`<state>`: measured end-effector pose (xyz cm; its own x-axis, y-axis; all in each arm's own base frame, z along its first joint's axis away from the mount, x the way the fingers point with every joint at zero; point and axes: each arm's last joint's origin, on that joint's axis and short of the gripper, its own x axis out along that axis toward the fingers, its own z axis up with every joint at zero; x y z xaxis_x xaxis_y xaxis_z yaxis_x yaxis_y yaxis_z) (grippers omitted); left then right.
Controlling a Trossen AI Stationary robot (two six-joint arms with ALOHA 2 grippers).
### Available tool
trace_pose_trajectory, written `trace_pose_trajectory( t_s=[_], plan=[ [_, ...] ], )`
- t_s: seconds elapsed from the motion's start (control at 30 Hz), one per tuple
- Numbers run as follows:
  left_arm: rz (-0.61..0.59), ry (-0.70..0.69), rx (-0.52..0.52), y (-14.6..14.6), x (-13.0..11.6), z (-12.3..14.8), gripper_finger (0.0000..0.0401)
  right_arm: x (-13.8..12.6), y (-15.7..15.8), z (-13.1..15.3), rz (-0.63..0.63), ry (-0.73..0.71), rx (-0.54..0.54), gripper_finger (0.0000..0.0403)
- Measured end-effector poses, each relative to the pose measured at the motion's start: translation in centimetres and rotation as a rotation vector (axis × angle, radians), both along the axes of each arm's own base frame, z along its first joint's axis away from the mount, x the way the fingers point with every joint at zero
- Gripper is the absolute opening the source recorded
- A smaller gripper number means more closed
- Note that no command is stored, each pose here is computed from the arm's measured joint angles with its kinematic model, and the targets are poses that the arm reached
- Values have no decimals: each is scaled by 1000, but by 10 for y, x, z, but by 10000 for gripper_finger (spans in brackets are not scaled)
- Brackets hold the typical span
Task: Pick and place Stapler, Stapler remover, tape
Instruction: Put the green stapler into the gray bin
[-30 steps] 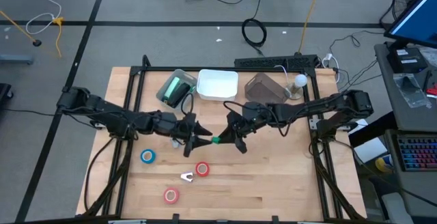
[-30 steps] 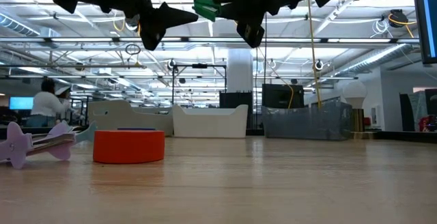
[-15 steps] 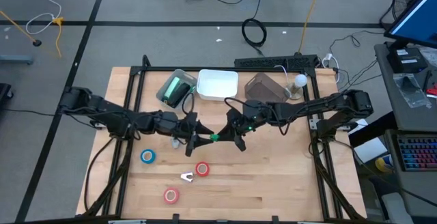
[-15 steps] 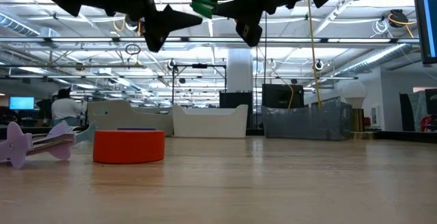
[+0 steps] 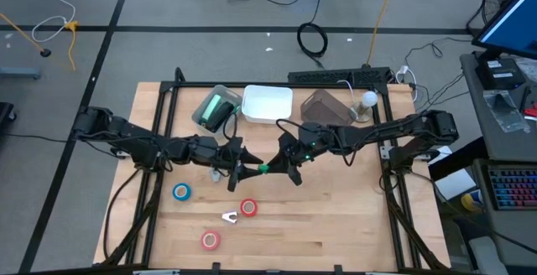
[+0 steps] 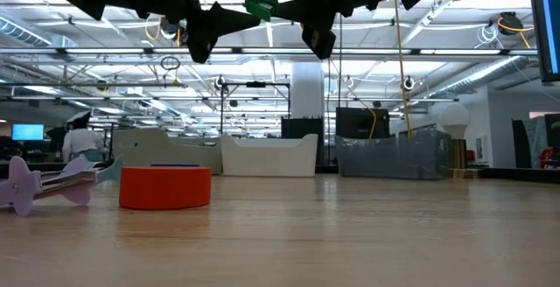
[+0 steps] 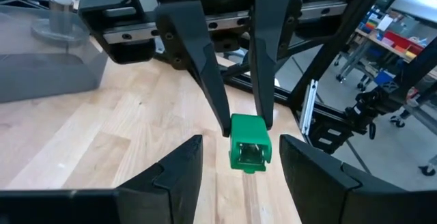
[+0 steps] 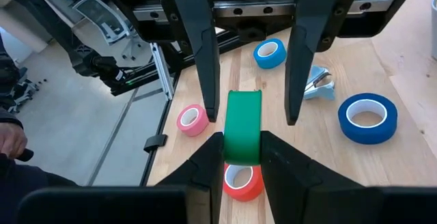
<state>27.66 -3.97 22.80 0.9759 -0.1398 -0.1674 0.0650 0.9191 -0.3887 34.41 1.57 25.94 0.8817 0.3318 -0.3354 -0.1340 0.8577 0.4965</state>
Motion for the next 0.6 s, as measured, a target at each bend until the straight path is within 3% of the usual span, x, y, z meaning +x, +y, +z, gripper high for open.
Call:
trace_pose_trajectory(
  t_s=[0.17, 0.6],
  plan=[
    [0, 1, -1, 0, 0, 0, 188, 0, 0, 0, 0, 0, 0, 75],
    [2, 2, -15, 0, 0, 0, 83, 0, 0, 0, -1, 3, 2, 75]
  ],
)
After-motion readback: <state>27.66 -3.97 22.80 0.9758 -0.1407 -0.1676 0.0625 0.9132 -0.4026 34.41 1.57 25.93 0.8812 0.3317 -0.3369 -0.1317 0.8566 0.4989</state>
